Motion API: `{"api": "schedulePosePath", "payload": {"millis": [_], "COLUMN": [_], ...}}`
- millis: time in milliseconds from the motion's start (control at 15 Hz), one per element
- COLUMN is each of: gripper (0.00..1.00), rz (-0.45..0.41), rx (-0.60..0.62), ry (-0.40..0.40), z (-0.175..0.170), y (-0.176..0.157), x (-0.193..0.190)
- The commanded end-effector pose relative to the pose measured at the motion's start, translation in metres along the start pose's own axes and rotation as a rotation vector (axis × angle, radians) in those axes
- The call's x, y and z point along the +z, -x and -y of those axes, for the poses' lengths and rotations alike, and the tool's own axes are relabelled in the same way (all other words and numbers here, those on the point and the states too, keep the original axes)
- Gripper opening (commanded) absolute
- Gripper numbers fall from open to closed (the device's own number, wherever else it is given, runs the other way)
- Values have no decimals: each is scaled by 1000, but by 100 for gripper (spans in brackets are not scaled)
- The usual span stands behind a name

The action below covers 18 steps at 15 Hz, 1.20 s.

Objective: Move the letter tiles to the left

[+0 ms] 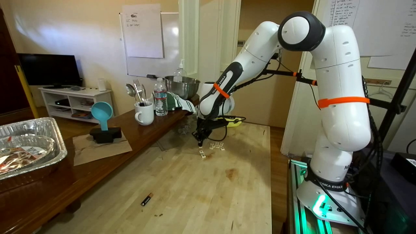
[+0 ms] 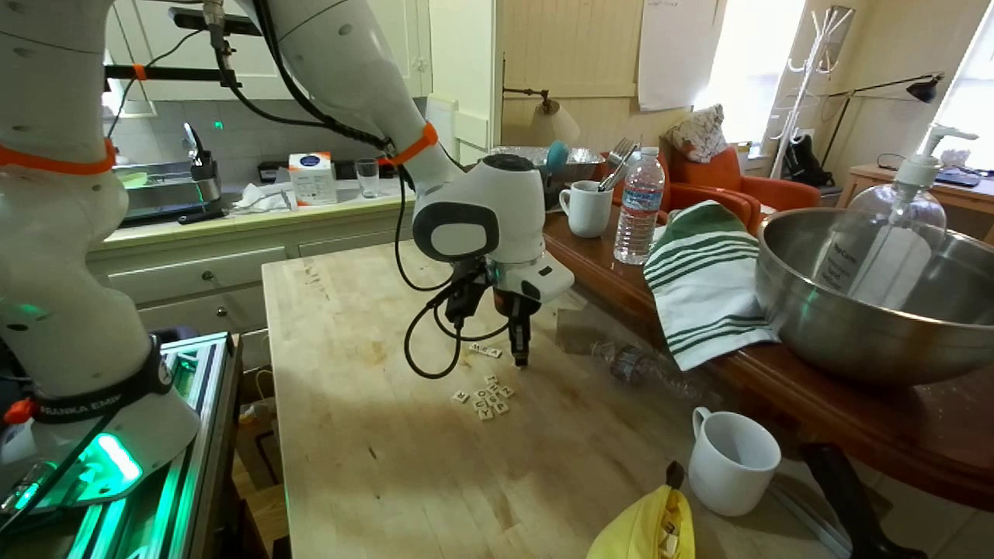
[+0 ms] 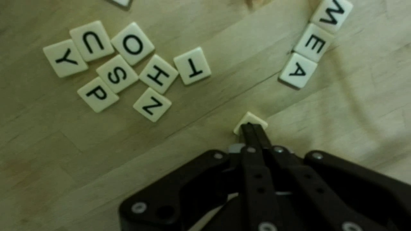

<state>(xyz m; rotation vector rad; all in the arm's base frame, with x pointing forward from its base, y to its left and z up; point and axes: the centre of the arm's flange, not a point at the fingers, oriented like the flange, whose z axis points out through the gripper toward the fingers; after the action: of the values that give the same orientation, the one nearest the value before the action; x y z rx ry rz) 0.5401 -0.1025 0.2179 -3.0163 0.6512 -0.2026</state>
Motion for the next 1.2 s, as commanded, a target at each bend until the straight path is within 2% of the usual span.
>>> {"api": "schedulePosePath", "payload": {"millis": [0,1133], "gripper": [0,0], "rz": [55,67], "rx": [-21,-37], "ry": [-15,-25], "z": [4,13], "y": [20,33], "x": [6,6]}}
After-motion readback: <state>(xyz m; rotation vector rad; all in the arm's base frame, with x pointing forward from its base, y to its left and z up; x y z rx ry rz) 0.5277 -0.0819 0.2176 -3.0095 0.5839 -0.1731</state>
